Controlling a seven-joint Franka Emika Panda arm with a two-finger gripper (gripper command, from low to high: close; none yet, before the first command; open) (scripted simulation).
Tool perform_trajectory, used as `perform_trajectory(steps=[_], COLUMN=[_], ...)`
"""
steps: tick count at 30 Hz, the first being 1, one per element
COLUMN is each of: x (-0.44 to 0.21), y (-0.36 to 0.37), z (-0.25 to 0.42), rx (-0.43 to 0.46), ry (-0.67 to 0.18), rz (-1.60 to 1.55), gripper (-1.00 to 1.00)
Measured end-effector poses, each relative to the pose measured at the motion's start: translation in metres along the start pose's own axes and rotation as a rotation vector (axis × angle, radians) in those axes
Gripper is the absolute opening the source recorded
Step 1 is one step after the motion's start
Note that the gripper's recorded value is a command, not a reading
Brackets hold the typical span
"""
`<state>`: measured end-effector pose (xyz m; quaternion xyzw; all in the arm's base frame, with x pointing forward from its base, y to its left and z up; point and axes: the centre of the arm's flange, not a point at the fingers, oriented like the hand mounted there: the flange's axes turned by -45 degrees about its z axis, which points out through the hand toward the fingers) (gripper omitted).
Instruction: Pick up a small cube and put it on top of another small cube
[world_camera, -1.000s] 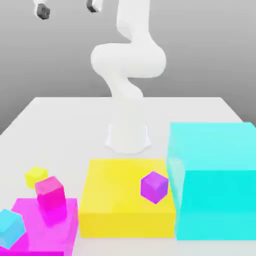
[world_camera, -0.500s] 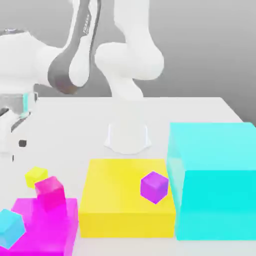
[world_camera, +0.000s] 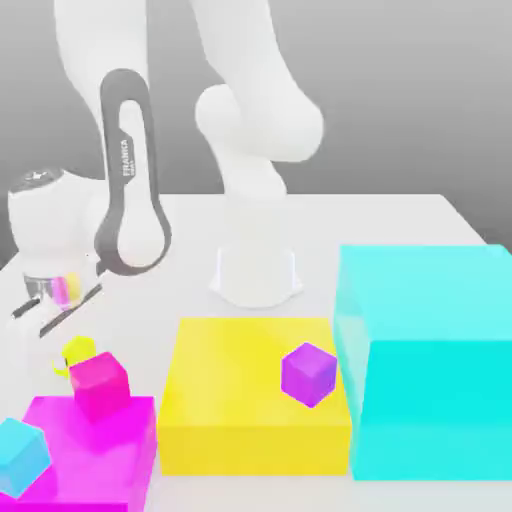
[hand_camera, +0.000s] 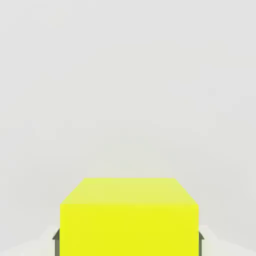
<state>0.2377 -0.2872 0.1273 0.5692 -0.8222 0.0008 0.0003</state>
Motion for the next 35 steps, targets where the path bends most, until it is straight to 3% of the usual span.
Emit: perform_trajectory(steps=[8, 17, 26, 29, 30, 35], x=[0.0, -0.036, -0.111, -0.123, -0.124, -0.124], y=[-0.004, -0.122, -0.227, -0.238, -0.238, -0.238], z=[-0.06, -0.115, -0.186, -0.158, -0.143, -0.143], rx=[0.001, 0.0, 0.002, 0.002, 0.002, 0.002], ry=[-0.001, -0.001, -0.003, -0.003, -0.003, -0.003], rz=[-0.006, -0.237, -0.468, -0.496, -0.498, -0.498], gripper=[-1.0, -1.0, -1.0, -1.0, 1.0, 1.0])
